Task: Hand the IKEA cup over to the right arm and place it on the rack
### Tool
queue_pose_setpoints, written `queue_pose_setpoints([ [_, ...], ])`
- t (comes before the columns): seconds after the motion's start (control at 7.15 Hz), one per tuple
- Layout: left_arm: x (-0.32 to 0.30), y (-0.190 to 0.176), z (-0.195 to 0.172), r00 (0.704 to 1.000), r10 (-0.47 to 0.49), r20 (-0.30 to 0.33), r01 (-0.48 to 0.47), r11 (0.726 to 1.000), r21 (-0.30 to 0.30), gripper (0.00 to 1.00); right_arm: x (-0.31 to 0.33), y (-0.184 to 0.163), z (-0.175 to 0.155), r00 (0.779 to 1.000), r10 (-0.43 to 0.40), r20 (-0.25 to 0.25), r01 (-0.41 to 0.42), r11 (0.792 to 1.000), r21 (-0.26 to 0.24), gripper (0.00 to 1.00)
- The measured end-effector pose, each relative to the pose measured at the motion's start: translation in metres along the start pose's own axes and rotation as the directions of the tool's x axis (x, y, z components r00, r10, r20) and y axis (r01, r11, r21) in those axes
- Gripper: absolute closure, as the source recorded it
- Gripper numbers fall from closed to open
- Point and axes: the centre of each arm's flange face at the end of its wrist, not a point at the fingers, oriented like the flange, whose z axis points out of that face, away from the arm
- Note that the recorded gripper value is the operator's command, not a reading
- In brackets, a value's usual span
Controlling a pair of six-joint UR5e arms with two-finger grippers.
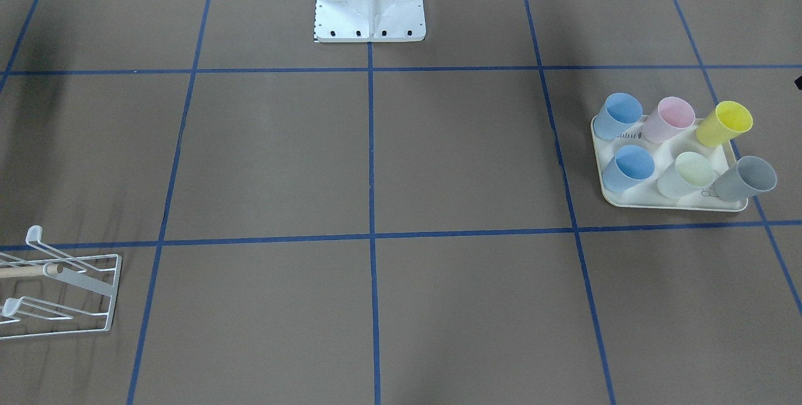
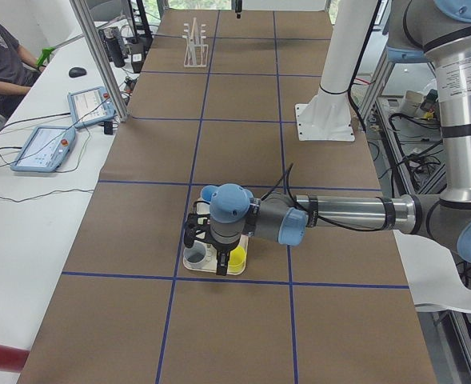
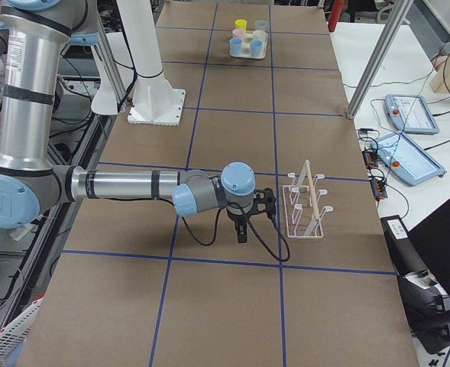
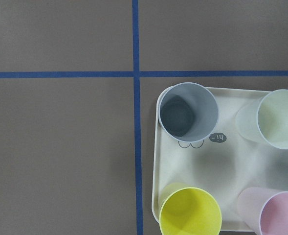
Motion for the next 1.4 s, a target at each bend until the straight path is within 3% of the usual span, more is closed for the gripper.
queue_pose_setpoints([
  [0.56, -0.004, 0.007, 0.037, 1.000, 0.004, 0.007, -0.003, 0.997, -0.079, 0.00, 0.002, 0.004, 0.003, 1.000, -0.005, 0.003, 0.005, 1.000, -0.009, 0.01],
  [0.98, -0.004, 0.009, 0.087, 1.000, 0.025, 0.002, -0.025, 0.984, -0.179, 0.00, 0.002, 0.004, 0.006, 1.000, -0.007, 0.003, 0.008, 1.000, -0.016, 0.01],
  [1.4, -0.003, -0.001, 0.110, 0.999, 0.039, -0.001, -0.039, 0.976, -0.212, 0.06, -0.002, 0.004, 0.011, 1.000, -0.015, 0.006, 0.015, 0.999, -0.029, 0.01],
])
